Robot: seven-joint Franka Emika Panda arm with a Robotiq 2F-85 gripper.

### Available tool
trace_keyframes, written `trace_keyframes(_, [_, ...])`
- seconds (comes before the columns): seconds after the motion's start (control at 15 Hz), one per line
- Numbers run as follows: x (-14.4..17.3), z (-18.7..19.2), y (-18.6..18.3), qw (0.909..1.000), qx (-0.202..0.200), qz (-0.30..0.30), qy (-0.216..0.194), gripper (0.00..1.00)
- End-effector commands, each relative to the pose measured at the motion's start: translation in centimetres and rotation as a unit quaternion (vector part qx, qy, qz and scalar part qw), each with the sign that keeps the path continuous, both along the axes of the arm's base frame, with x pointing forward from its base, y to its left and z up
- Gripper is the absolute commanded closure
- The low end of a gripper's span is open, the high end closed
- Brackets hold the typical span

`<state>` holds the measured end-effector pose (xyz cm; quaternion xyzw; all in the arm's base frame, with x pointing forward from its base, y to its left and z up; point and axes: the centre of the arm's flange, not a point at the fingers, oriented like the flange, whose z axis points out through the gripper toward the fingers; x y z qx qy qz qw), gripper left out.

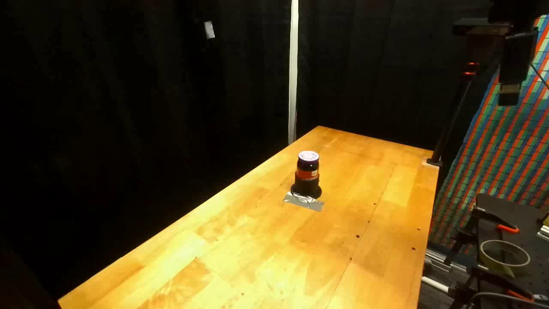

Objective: Put the elastic around the bottle

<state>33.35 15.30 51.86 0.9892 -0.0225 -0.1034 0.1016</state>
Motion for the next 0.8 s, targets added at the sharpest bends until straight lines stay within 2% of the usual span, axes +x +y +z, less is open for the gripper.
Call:
trace_keyframes(0.0, [0.0,0.1,0.0,1.0000,0.000,0.000,-0.001,0.00])
trace_keyframes(0.33, [0.0,0.3,0.1,1.0000,0.001,0.001,-0.004,0.00])
trace_keyframes(0.47, [1.3,-0.7,-0.2,0.9998,-0.003,0.008,-0.019,0.00])
trace_keyframes(0.73, [7.8,-3.8,-0.3,0.9972,-0.008,0.034,-0.066,0.00])
